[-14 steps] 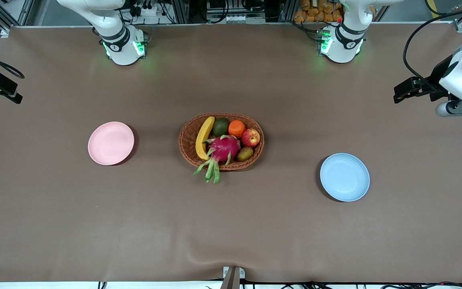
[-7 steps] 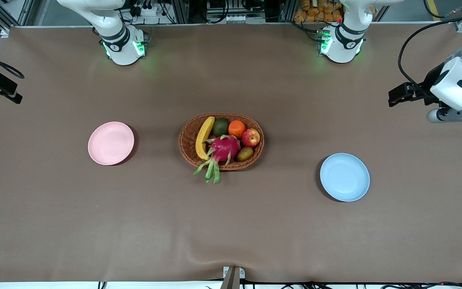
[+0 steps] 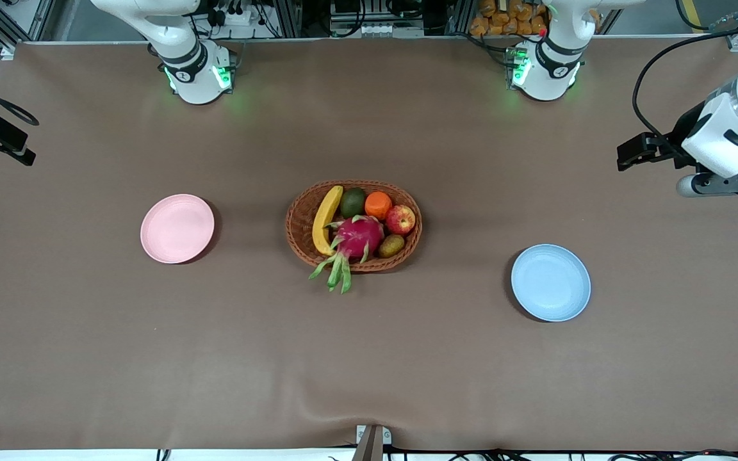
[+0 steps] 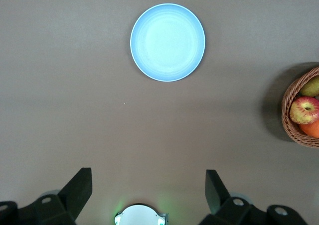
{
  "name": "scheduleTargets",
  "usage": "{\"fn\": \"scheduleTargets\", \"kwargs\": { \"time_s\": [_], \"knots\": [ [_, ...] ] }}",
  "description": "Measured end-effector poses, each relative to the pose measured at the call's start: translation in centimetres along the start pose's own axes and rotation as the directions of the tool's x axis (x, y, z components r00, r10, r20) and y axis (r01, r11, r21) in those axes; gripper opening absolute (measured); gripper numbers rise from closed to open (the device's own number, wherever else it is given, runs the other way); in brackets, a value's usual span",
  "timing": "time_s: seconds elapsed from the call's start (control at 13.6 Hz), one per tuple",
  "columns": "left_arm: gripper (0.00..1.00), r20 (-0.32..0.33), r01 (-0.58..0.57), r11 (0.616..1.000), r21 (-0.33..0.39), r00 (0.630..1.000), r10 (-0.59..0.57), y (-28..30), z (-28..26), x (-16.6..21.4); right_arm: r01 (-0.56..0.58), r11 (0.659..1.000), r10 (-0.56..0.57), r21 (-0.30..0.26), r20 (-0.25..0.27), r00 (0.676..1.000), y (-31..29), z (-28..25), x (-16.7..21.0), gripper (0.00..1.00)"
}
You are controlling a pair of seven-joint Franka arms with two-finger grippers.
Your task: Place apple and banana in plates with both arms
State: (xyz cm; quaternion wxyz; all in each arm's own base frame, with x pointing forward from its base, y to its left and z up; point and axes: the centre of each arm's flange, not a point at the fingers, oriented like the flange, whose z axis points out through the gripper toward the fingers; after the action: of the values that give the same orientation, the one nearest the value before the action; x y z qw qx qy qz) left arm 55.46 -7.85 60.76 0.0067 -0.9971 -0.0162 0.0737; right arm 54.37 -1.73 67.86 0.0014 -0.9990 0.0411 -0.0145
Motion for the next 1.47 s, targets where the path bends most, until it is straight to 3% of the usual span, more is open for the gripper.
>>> {"fn": "scheduleTargets", "kwargs": {
  "time_s": [0.88,1.47],
  "knots": [
    [1.00,0.003,0.010,1.000,0.000,1.000,-0.010,0.6,2.4,1.0,-0.001,1.000,0.001,0.002,0.005,1.000,0.0,0.2,0.1,1.00],
    [1.00,-0.004,0.108,0.994,0.001,0.994,-0.108,7.9,7.6,2.8,0.003,1.000,-0.003,0.003,0.005,1.000,-0.2,0.2,0.1,1.00]
  ]
}}
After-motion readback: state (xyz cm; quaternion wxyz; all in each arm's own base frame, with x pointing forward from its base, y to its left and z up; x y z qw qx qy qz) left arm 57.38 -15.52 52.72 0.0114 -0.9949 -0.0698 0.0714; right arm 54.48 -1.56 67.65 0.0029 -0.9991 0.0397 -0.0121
